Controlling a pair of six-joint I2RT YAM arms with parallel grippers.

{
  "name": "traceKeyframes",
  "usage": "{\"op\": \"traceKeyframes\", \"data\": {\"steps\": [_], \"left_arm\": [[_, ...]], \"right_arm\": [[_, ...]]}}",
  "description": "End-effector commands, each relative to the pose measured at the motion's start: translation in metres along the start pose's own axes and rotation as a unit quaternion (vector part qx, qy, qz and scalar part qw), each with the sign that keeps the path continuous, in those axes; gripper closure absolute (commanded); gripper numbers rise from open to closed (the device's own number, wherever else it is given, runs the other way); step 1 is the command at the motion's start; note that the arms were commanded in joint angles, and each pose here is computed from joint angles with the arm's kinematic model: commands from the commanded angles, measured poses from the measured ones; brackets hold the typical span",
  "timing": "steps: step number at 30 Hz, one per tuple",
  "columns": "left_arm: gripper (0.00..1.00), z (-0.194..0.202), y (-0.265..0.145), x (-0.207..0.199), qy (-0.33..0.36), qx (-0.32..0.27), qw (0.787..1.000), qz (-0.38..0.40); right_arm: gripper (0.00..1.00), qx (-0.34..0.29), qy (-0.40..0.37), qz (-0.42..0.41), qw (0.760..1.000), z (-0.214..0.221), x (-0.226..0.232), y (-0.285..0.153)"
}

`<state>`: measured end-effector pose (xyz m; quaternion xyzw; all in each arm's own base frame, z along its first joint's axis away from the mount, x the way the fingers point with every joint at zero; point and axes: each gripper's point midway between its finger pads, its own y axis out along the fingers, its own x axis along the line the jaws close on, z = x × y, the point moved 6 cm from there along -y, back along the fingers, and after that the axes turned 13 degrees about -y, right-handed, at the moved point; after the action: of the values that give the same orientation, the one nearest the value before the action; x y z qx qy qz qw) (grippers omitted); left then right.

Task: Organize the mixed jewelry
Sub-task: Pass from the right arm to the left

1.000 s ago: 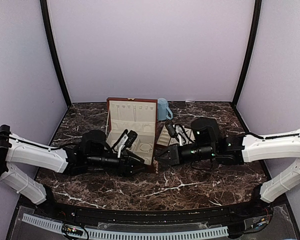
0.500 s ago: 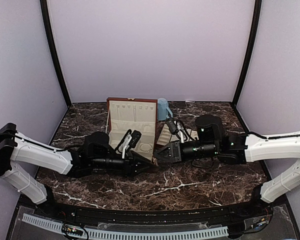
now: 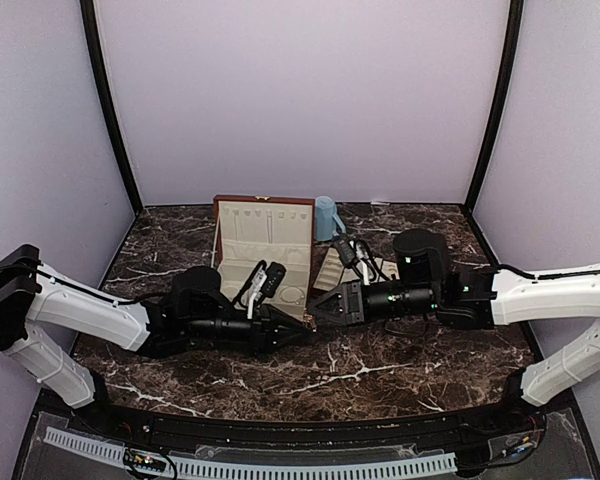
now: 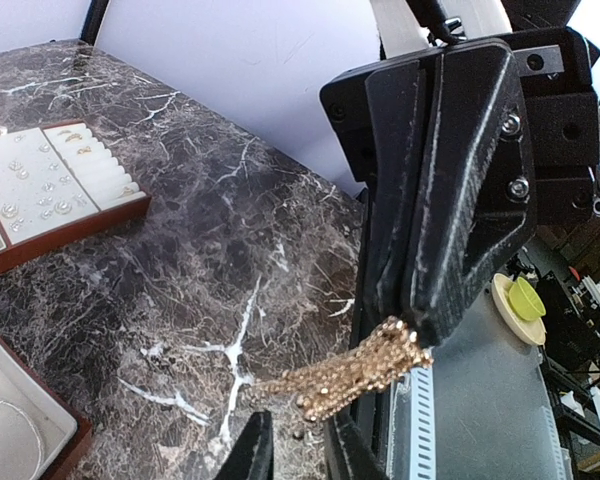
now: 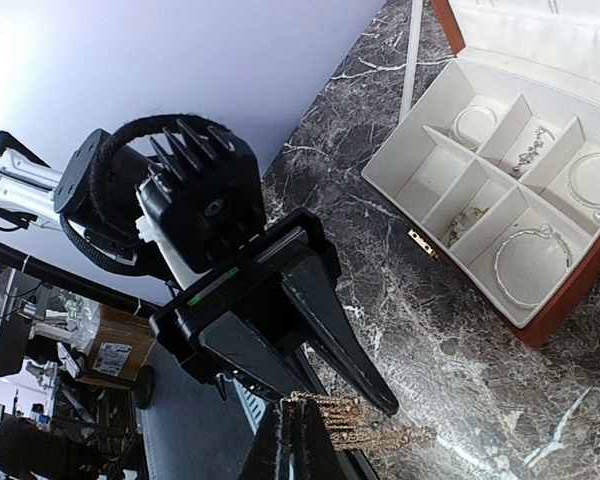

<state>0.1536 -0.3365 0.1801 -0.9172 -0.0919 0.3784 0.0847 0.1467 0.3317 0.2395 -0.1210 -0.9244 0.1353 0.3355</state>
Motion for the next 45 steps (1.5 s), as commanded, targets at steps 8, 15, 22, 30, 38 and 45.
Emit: {"op": "traceKeyframes", "data": {"steps": [8,15,22,30,38,45], "left_arm": [[0.85,-0.016,0.003,-0.017,0.016,-0.022,0.999,0.031],[0.91,-0.021,0.006,-0.024,0.021,-0.023,0.999,0.041],[1.0,-0.024,0.0,-0.025,0.016,-0.044,0.998,0.032],[1.0,-0.031,-0.013,-0.02,0.014,-0.078,0.997,-0.022],[1.0,-0.03,-0.018,-0.017,0.007,-0.075,0.996,-0.041],[1.0,-0.025,-0.017,-0.015,0.003,-0.06,0.997,-0.047]], "right_arm": [[1.0,-0.02,-0.004,-0.021,1.0,-0.008,0.006,-0.004],[1.0,-0.019,0.002,-0.011,1.0,-0.003,0.001,-0.004],[1.0,-0.02,0.005,0.0,1.0,-0.002,-0.002,-0.003],[1.0,-0.019,0.01,0.026,0.999,0.004,-0.013,-0.001],[0.82,-0.027,0.026,0.054,0.998,0.012,-0.025,-0.001],[0.76,-0.04,0.037,0.065,0.996,0.018,-0.033,-0.003]]}}
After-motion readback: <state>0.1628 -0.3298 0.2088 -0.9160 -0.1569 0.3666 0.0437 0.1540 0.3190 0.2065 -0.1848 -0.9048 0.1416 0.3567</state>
